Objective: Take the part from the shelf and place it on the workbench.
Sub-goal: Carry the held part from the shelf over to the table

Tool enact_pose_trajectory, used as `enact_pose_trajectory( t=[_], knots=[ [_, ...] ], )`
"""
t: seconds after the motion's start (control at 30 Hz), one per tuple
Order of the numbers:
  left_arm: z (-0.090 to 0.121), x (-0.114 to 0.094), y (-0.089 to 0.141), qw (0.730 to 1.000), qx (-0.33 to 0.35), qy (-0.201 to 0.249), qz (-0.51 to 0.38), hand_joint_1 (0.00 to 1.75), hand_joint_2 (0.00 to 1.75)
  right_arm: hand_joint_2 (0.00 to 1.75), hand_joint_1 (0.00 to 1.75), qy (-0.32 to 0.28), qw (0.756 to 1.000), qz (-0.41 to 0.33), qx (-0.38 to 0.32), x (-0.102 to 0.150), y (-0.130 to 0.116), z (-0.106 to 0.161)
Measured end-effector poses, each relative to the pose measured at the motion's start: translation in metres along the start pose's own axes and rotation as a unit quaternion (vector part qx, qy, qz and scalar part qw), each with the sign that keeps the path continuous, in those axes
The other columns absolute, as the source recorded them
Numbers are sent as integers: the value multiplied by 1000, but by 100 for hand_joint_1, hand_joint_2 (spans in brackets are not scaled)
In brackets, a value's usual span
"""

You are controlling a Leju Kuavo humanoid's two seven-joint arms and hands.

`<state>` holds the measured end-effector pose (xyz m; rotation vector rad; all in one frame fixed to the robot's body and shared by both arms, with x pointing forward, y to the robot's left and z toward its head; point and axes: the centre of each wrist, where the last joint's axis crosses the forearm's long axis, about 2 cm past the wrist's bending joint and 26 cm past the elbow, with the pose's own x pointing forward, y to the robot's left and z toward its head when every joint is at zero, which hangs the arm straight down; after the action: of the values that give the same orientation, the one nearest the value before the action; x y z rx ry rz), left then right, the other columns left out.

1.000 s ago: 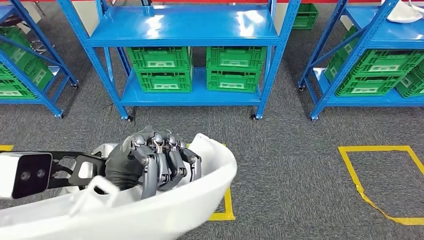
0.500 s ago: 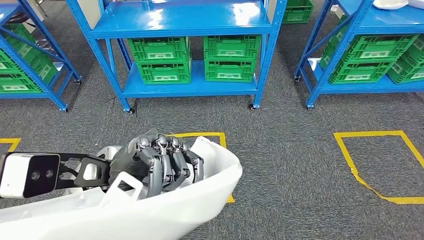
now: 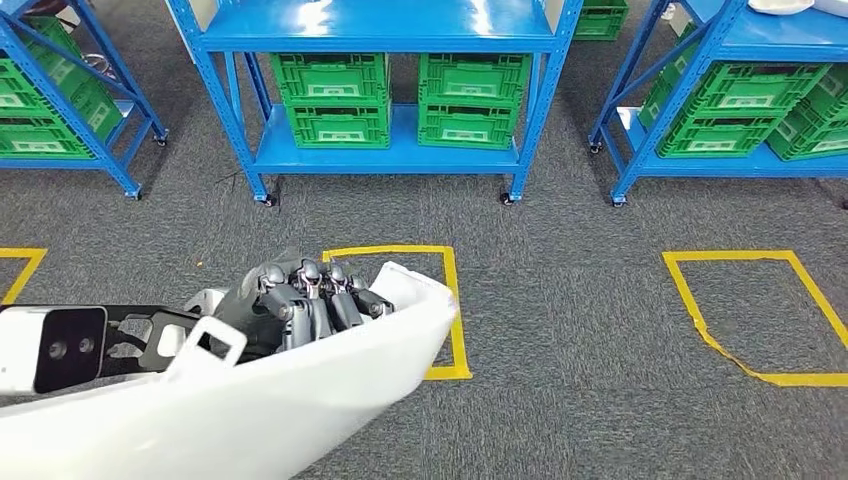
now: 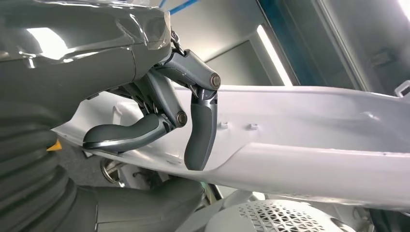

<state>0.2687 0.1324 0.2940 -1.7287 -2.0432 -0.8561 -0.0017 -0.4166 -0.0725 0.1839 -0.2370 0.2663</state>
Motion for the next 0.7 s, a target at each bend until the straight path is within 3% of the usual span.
enact_pose_trajectory(
  t=[0.4,0.7],
  knots=[
    [13,2,0,1000,18,2,-12,175,175,0,0,-17,999,-29,-11,-1,-3,-4],
    [18,5,-1,1000,26,-1,-15,175,175,0,0,20,999,-43,-26,-12,-12,0]
  ],
)
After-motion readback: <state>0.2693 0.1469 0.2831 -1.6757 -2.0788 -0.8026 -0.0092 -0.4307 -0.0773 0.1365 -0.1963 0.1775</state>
